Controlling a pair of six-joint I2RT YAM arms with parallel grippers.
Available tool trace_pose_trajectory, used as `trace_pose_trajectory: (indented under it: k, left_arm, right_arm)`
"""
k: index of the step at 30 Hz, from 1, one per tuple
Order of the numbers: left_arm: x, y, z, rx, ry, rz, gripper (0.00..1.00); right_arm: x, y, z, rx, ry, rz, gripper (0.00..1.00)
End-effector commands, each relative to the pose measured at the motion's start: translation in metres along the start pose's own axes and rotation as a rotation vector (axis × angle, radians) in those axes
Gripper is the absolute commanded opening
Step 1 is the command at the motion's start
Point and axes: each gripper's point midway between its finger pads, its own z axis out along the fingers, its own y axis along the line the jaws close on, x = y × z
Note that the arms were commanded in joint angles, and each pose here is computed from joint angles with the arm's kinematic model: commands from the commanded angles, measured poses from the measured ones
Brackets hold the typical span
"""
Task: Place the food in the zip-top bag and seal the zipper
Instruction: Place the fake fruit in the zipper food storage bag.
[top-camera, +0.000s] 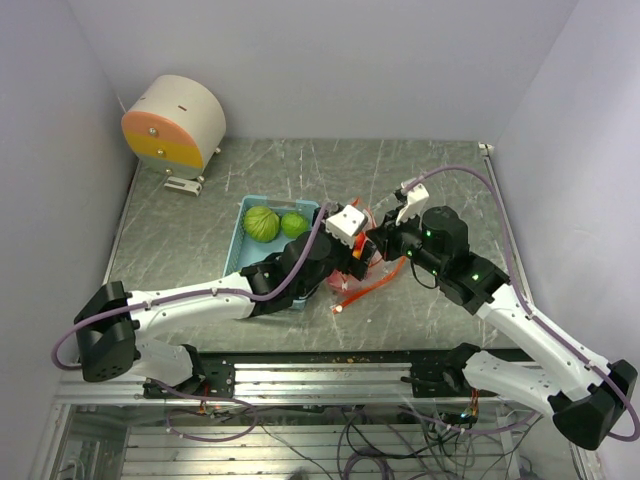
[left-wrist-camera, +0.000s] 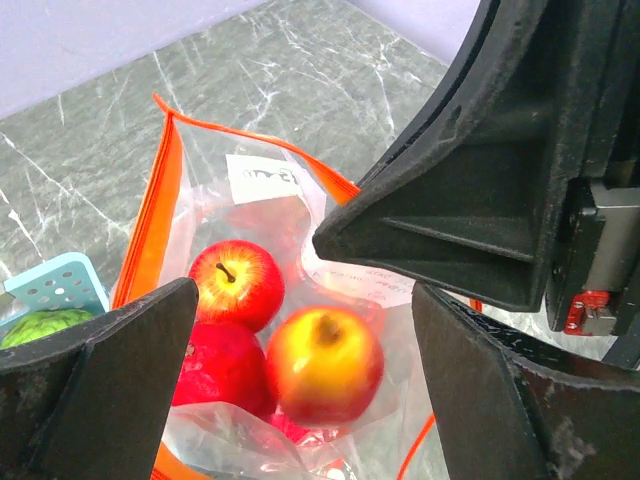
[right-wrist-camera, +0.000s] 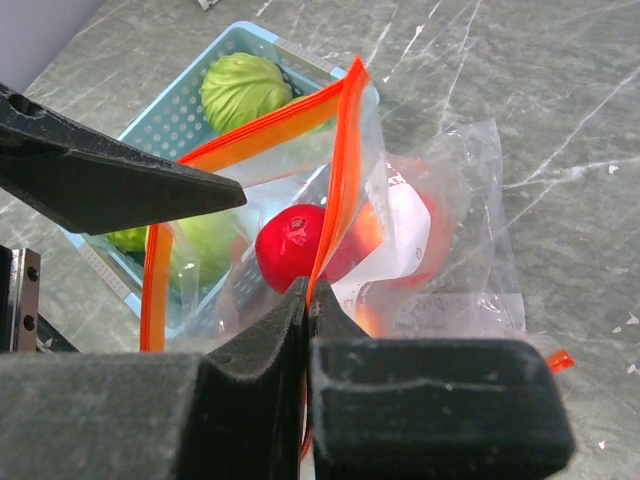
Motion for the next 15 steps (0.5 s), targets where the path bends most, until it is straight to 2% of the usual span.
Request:
trace_pose_trajectory:
  k: [1,5,9,11,15]
  left_arm:
    - [-0.025,0.004,-0.006,-0.002,-0.055,-0.029,0.99]
    - [-0.050,-0.002,-0.026,0.069,-0.097,-0.052,0.99]
    - [-0.078,-0.007,-0.073,0.187,-0.164,-0.115,0.99]
    - [-0.073,-0.008,-0.088,0.219,-0.155,-0.150,1.00]
    - [-0.044,-0.002,-0.106,0.219,-0.099,-0.235,0.90]
  right_arm:
    - [-0.021,0.007,-0.006,-0.024,-0.055,-0.004,0.00]
    - [-0.019,0.003,0.000,0.006,-0.042,0.034,0.00]
    - [-0.028,-0.005,0.006,0.075,-0.066,0.112,0.00]
    - [-0.037,-0.010,0.007,0.118,-0.092,0.163,0.00]
    - [-0.053,-0.017,0.012,0.181,-0.125,0.246,0.00]
